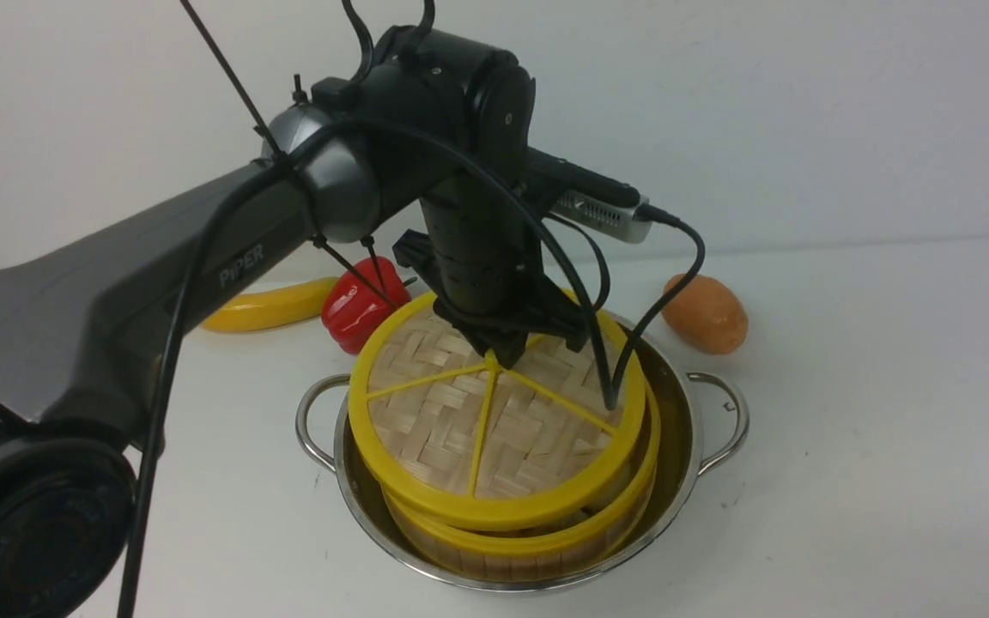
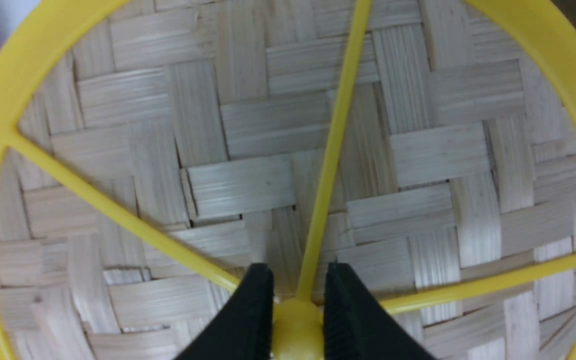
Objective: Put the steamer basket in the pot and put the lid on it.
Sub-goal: Use the left arm to place the steamer lid on the steamer
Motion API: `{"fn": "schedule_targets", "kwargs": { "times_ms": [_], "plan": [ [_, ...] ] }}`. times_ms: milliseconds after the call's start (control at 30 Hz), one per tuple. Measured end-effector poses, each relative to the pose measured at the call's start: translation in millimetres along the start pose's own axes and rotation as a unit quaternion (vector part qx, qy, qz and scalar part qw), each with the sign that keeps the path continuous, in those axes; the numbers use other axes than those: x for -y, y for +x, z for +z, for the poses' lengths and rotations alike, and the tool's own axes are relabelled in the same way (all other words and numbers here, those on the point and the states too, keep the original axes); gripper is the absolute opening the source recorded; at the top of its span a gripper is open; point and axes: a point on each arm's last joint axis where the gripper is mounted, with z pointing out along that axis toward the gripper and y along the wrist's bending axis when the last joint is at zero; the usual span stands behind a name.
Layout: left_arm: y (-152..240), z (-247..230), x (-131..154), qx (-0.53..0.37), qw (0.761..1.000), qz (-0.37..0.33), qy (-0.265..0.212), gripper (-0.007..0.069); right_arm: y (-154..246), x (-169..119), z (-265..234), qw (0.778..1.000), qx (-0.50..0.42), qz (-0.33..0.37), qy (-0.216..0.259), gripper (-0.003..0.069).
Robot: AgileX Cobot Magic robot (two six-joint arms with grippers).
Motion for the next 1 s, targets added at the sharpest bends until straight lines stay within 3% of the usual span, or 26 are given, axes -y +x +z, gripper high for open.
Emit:
{"fn": "schedule_targets", "kwargs": {
  "times_ms": [767,1000],
  "plan": [
    [-0.1,-0.1,4.6,0.001,1.0,-0.009,0.025,0.015,0.0,-2.1,0.0,1.0,0.0,-0.004,-0.019,0.0241],
    [-0.2,-0.2,5.7,0.001,0.999,-0.011,0.031,0.0235,0.0,-2.1,0.0,1.0,0.0,-0.004,-0.019,0.0241]
  ]
}}
